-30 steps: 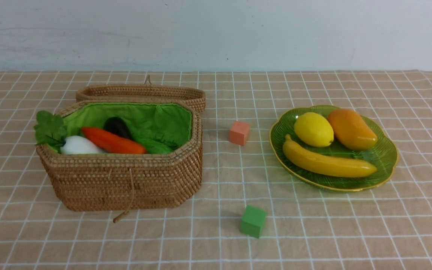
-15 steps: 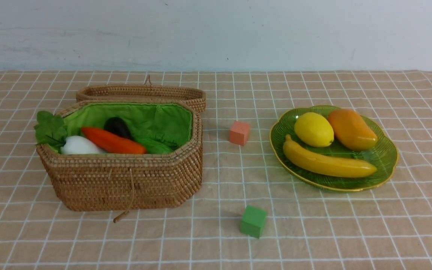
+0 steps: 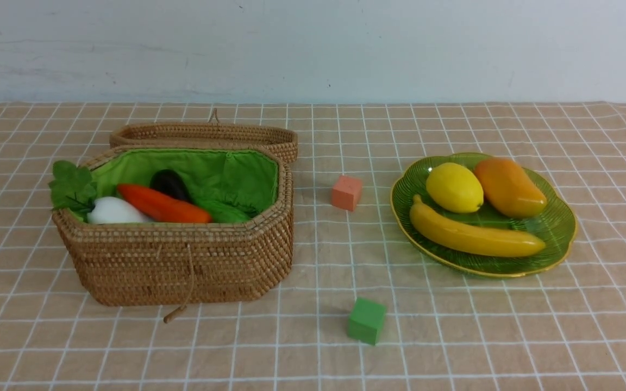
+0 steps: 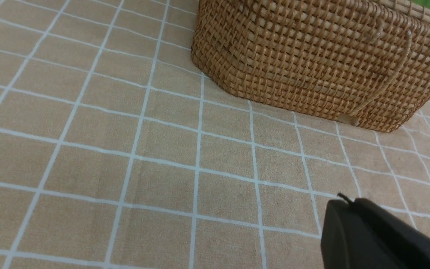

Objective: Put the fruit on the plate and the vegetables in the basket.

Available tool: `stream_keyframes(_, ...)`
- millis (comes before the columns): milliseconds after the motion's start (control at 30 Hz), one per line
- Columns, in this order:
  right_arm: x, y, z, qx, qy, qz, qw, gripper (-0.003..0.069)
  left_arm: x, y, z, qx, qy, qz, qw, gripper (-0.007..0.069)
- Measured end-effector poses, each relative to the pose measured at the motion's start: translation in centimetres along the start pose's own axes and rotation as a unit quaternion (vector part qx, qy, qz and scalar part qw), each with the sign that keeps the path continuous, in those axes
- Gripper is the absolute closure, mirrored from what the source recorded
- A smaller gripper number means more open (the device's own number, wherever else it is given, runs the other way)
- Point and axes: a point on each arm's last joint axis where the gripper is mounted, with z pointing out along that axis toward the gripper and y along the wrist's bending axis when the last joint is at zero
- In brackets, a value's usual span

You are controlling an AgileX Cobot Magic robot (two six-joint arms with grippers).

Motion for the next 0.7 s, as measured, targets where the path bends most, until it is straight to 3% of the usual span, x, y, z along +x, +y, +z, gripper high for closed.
stream_keyframes(700, 0.01, 0.0, 0.0, 0.0, 0.001, 0.0, 1.0, 0.0596, 0.0, 0.0, 0.0, 0.0, 0.0, 0.0, 1.0, 0.0638)
